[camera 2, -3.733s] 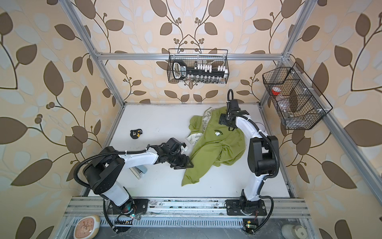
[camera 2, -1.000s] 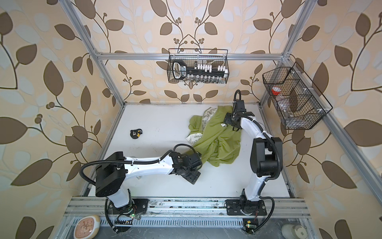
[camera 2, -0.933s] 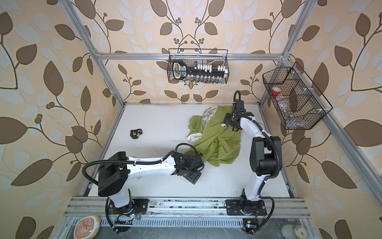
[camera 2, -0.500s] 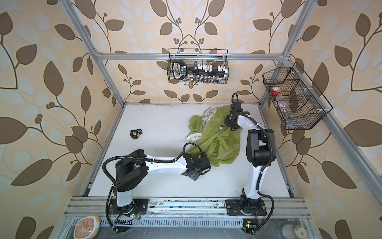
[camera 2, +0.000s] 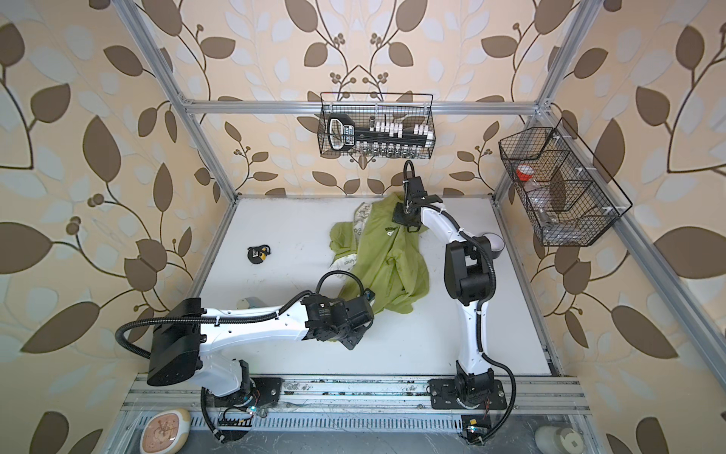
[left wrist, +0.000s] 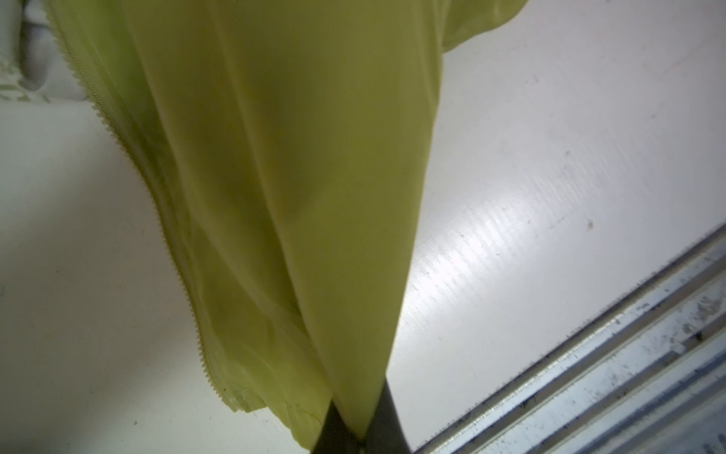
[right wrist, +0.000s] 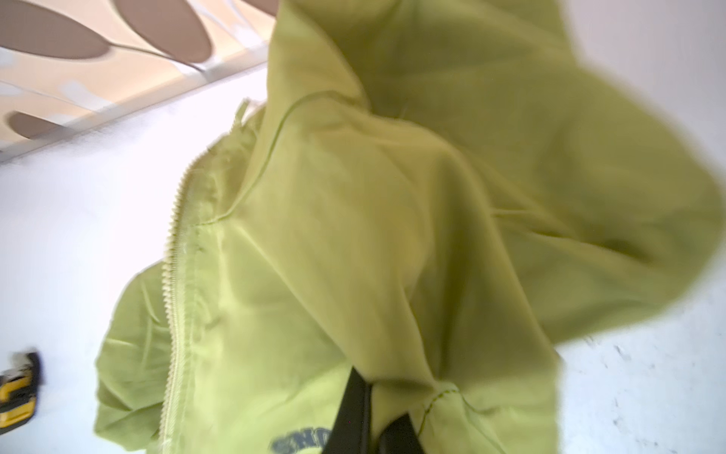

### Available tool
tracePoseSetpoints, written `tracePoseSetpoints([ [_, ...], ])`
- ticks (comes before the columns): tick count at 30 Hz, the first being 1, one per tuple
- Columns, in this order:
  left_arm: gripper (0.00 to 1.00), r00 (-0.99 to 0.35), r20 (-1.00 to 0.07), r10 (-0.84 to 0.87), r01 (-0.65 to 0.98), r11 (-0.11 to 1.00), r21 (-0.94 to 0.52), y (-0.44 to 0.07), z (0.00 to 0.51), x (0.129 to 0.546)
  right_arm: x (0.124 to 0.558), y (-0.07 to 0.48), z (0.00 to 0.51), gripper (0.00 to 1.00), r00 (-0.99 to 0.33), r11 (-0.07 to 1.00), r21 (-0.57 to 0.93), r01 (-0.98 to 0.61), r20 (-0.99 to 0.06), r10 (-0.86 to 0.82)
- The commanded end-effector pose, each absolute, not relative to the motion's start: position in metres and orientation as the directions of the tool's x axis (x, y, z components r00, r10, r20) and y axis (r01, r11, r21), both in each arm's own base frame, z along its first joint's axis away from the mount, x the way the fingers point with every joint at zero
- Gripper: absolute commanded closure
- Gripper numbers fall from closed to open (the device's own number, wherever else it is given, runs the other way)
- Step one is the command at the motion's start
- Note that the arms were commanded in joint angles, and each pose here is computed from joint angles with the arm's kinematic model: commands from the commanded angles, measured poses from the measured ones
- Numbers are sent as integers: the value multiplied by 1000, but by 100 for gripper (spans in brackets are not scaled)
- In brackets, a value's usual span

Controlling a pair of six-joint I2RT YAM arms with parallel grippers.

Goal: Zip up the jacket

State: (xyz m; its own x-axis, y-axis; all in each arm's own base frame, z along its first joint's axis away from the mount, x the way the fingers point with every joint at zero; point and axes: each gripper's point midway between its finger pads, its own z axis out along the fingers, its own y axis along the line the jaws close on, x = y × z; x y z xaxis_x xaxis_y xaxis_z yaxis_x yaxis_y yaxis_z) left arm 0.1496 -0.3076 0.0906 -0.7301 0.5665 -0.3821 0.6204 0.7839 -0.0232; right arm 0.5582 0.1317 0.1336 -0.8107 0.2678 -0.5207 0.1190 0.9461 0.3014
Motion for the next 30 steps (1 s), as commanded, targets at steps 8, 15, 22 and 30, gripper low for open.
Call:
tracePoseSetpoints([
  [8, 84, -700, -387, 600, 670, 740, -62, -374, 96, 143, 550, 44, 140, 99, -802, 950, 176, 259, -509, 313],
  [15, 31, -648, -490, 583, 693, 719, -61, -390, 137, 148, 534, 13, 158, 38, -763, 933, 196, 302, -537, 360],
  [22, 13, -672, -607, 424, 556, 831, -35, -322, 194, 190, 503, 15, 194, 22, -684, 913, 287, 290, -606, 407],
  [30, 6, -865, -501, -17, 90, 978, -190, -203, 163, 301, 460, 56, 225, 25, -668, 919, 361, 157, -646, 368],
])
